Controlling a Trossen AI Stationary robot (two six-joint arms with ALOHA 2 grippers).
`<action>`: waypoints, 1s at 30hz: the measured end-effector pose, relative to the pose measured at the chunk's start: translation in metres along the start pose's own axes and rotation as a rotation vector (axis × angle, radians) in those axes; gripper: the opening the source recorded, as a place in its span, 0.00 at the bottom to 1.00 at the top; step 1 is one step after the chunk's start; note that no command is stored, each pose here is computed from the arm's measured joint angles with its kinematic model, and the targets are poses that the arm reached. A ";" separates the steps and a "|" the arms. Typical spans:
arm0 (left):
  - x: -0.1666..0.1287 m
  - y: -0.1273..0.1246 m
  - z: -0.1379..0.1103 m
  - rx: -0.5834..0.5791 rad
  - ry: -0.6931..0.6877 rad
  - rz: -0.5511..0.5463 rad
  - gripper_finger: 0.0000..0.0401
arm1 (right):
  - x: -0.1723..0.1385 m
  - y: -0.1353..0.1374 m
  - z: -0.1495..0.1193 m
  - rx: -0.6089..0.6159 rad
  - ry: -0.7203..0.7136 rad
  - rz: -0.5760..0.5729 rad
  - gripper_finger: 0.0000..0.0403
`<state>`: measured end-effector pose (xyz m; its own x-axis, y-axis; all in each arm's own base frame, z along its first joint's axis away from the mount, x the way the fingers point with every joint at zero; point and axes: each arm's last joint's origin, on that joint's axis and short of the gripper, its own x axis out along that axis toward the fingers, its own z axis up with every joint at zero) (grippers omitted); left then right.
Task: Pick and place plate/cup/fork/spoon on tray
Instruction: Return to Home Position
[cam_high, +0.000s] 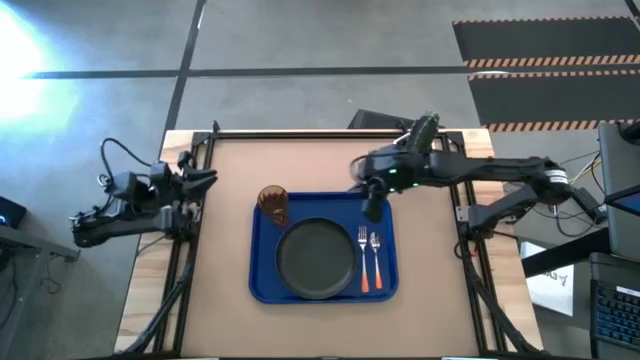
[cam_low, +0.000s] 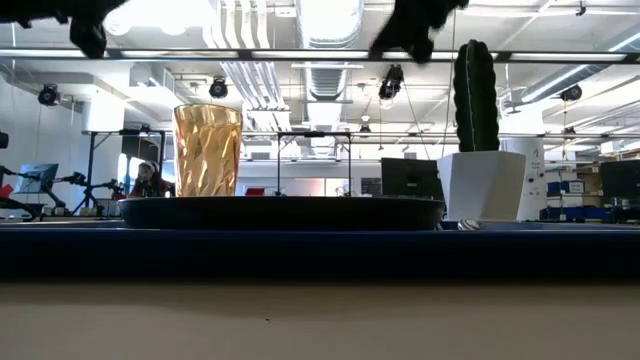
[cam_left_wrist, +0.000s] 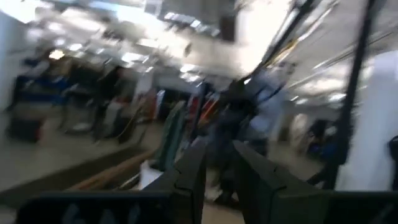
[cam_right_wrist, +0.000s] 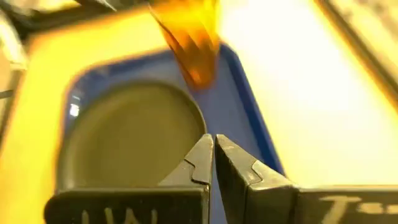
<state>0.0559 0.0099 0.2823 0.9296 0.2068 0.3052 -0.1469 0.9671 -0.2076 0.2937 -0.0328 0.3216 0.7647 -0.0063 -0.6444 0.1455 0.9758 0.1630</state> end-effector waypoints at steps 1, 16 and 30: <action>-0.003 0.001 0.000 0.001 0.018 0.032 0.14 | -0.011 0.006 0.005 -0.052 -0.041 0.016 0.02; -0.016 0.003 0.006 -0.152 0.236 0.154 0.14 | -0.123 0.035 -0.009 -0.197 -0.241 0.124 0.02; 0.013 -0.005 -0.051 -0.143 0.191 -0.457 0.14 | -0.123 0.040 -0.028 -0.373 -0.291 0.428 0.02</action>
<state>0.0860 0.0000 0.2400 0.9352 -0.2756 0.2224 0.3238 0.9197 -0.2219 0.1877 0.0128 0.3860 0.8535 0.3930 -0.3421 -0.3989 0.9153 0.0561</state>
